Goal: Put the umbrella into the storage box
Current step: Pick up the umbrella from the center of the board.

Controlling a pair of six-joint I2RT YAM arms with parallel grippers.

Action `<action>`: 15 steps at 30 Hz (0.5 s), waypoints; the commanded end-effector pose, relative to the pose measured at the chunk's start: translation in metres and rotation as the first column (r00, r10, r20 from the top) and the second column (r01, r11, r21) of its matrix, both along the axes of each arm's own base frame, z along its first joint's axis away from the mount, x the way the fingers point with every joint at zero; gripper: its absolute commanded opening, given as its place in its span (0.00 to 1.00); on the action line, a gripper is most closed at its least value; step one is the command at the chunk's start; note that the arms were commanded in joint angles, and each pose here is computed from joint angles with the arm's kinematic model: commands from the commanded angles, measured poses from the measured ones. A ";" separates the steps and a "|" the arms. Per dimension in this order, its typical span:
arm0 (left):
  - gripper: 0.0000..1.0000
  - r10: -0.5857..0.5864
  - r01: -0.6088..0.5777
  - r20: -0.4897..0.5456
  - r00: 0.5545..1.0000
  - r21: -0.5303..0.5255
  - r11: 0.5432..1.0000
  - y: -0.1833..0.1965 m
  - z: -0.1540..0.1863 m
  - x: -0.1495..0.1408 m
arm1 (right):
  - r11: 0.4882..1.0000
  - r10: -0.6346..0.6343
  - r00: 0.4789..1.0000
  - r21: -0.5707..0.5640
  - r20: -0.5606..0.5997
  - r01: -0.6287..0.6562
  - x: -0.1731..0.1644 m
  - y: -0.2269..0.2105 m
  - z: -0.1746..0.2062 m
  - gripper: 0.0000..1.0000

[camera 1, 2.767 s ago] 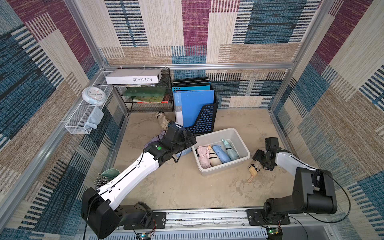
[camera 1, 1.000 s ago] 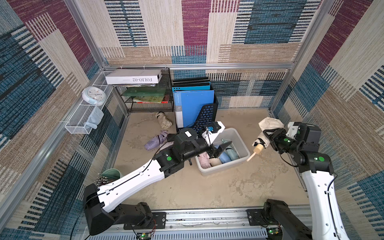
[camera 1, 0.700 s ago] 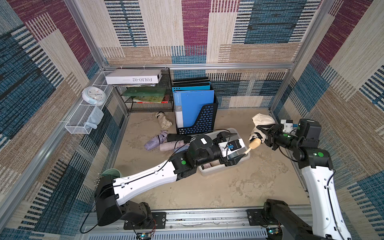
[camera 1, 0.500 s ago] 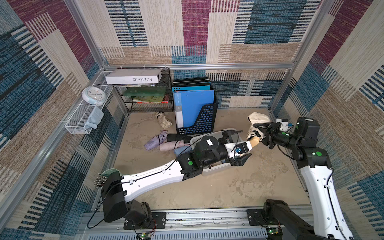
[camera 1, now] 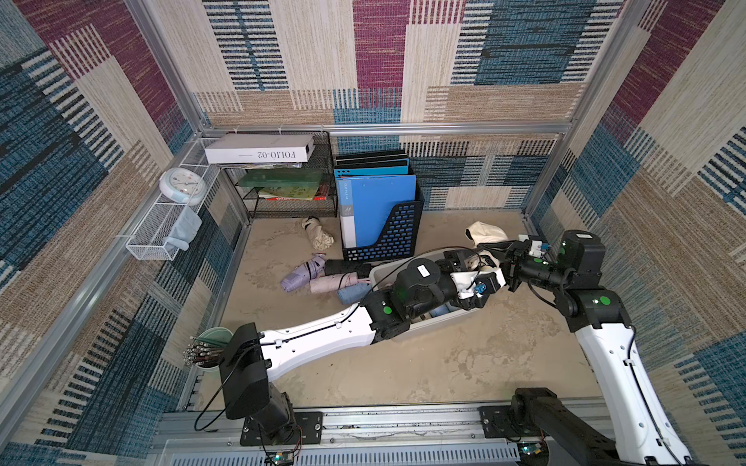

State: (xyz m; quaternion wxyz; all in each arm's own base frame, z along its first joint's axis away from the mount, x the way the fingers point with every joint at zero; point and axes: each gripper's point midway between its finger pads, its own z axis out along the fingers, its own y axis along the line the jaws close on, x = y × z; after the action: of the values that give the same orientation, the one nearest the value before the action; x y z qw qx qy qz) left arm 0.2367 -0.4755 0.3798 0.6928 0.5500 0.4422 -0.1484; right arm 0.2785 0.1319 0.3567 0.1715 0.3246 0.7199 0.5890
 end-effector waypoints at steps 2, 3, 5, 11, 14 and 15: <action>0.67 -0.004 0.004 0.014 1.000 0.007 1.000 -0.004 0.001 0.001 | 0.999 0.024 0.997 0.027 0.067 -0.025 0.000 0.004 0.017 0.19; 0.64 -0.005 0.005 0.014 1.000 0.010 1.000 -0.004 0.000 0.001 | 0.999 0.026 0.998 0.028 0.064 -0.028 0.000 0.005 0.016 0.19; 0.57 -0.010 0.010 0.010 1.000 0.018 1.000 -0.006 -0.001 0.001 | 0.999 0.030 0.998 0.034 0.059 -0.032 -0.001 0.006 0.014 0.19; 0.45 -0.010 0.010 0.003 1.000 0.034 0.999 -0.010 -0.005 0.003 | 0.998 0.037 0.998 0.046 0.051 -0.040 -0.002 0.007 0.012 0.20; 0.40 -0.005 0.005 0.000 1.000 0.041 0.999 -0.012 -0.007 0.005 | 0.998 0.038 0.998 0.051 0.048 -0.040 -0.002 0.008 0.012 0.21; 0.39 -0.003 0.003 0.001 1.000 0.040 0.999 -0.012 -0.006 0.006 | 0.998 0.038 0.998 0.052 0.046 -0.040 -0.002 0.008 0.012 0.22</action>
State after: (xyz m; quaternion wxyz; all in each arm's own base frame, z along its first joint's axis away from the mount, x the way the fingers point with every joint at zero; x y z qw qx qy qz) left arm 0.2491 -0.4813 0.3757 0.6895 0.5559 0.4492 -0.1173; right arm 0.2824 0.1296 0.3485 0.1510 0.3652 0.7023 0.5921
